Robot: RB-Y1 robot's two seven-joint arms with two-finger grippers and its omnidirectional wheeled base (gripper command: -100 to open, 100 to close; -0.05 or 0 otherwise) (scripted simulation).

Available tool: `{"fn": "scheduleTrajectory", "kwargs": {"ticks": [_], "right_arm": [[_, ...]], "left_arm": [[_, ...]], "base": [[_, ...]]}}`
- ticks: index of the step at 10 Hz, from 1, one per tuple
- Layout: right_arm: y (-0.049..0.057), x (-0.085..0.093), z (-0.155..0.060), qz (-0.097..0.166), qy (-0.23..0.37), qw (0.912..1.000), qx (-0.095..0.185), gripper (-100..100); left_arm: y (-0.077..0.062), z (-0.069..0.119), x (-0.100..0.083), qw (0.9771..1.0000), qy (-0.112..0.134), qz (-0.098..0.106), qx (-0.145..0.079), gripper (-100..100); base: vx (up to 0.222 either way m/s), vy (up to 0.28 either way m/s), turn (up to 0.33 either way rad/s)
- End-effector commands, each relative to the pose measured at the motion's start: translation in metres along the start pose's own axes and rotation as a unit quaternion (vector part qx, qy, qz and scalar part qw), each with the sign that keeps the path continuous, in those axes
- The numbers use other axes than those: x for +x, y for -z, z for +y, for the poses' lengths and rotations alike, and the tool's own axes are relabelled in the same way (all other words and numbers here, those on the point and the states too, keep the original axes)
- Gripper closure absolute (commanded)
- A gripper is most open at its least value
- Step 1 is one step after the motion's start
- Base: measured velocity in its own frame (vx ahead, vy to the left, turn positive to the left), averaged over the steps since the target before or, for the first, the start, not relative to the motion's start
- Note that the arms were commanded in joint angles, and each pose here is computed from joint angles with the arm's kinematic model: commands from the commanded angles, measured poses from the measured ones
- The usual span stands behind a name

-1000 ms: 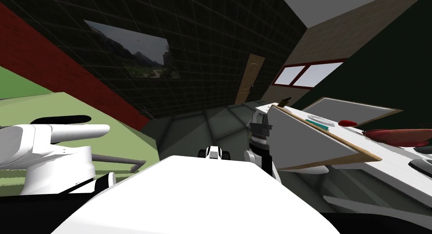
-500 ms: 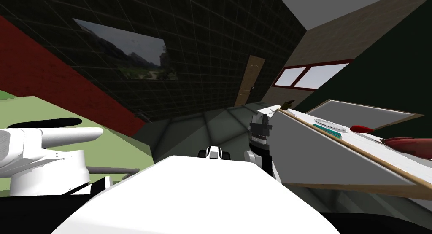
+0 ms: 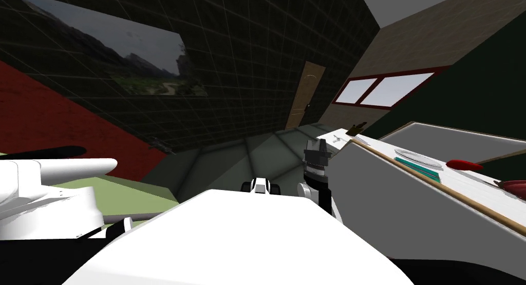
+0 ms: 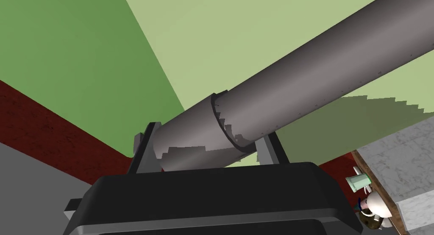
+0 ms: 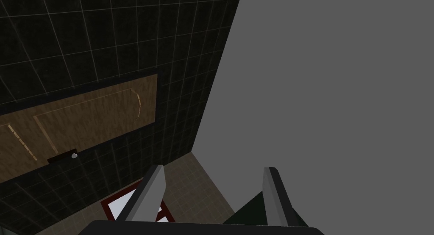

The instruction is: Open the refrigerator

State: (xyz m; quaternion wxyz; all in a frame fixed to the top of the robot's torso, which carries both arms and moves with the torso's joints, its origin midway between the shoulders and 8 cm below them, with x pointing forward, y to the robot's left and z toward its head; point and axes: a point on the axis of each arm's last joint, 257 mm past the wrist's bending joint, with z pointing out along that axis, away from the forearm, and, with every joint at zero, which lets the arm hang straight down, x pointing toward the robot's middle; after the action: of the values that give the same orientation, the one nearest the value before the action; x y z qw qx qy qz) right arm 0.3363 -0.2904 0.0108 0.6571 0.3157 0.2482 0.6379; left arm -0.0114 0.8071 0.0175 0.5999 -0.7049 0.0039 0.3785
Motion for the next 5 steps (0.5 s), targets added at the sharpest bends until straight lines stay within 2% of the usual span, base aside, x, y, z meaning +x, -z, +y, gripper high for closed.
{"fn": "scheduleTrajectory", "kwargs": {"ticks": [1,2,3,4,5], "right_arm": [[0.000,0.000,0.000,0.000,0.000,1.0000,0.000,0],[0.000,0.000,0.000,0.000,0.000,1.0000,0.000,0],[0.000,0.000,0.000,0.000,0.000,1.0000,0.000,0],[0.000,0.000,0.000,0.000,0.000,1.0000,0.000,0],[0.000,0.000,0.000,0.000,0.000,1.0000,0.000,0]], "left_arm": [[-0.002,0.013,-0.018,0.9994,-0.001,-0.029,-0.020,100],[-0.004,0.020,-0.029,0.9984,0.000,-0.047,-0.031,100],[-0.003,0.010,-0.023,0.9992,0.002,-0.037,-0.018,100],[-0.004,0.018,-0.035,0.9979,0.001,-0.056,-0.033,100],[-0.006,0.026,-0.046,0.9963,0.000,-0.073,-0.044,100]], "base": [[0.241,0.005,-0.013],[0.323,-0.004,-0.020],[0.156,-0.003,0.009],[0.133,0.023,-0.043],[0.250,0.070,-0.041]]}}
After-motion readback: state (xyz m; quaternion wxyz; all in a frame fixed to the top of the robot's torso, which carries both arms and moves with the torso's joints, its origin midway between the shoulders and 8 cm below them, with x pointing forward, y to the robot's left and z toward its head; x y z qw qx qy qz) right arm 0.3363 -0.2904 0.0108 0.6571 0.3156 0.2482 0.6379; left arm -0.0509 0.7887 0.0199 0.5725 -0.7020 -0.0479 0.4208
